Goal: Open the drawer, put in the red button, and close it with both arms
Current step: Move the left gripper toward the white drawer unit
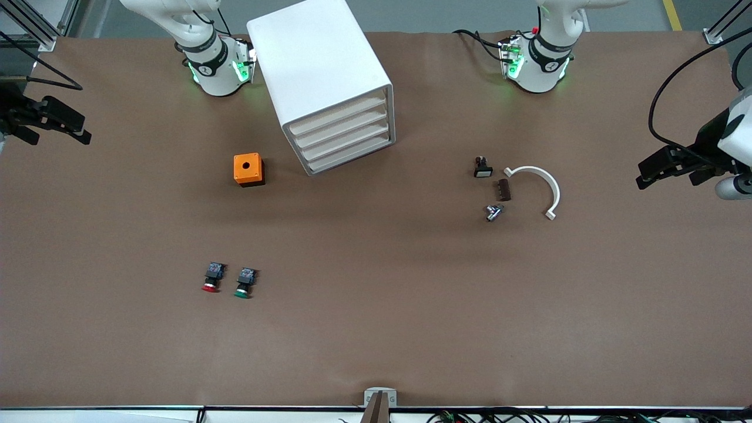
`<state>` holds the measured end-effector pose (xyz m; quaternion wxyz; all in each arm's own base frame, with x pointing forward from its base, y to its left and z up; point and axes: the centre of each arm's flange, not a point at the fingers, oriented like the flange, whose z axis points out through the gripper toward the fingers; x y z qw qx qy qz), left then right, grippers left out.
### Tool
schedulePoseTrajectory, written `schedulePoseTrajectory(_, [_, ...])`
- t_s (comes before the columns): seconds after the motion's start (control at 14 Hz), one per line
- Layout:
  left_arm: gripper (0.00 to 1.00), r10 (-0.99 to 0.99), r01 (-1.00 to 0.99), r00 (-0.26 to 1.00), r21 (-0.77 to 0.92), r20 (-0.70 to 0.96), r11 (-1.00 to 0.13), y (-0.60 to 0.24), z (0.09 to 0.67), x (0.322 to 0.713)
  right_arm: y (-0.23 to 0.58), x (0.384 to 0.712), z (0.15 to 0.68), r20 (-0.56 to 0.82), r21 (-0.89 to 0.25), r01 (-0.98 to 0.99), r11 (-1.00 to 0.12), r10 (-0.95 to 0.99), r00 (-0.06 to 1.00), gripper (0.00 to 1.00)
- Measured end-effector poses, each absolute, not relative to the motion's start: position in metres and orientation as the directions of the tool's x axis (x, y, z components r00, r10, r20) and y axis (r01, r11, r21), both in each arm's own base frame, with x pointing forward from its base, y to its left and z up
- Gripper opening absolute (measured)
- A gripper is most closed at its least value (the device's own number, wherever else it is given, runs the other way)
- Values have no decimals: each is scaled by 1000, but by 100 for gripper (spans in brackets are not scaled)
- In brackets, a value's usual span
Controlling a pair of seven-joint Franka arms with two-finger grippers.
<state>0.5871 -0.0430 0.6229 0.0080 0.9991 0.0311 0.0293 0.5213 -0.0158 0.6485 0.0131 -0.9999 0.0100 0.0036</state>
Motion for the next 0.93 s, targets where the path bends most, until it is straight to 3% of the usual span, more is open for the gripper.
schedulePoseTrajectory(0.57, [100, 69, 68, 996, 17, 51, -998, -40, 619, 590, -16, 521, 648, -8, -26, -20, -999, -20, 1000, 100])
schedulePoseTrajectory(0.93, [100, 31, 32, 999, 94, -17, -995, -74, 583, 603, -16, 521, 648, -8, -26, -20, -999, -20, 1000, 100])
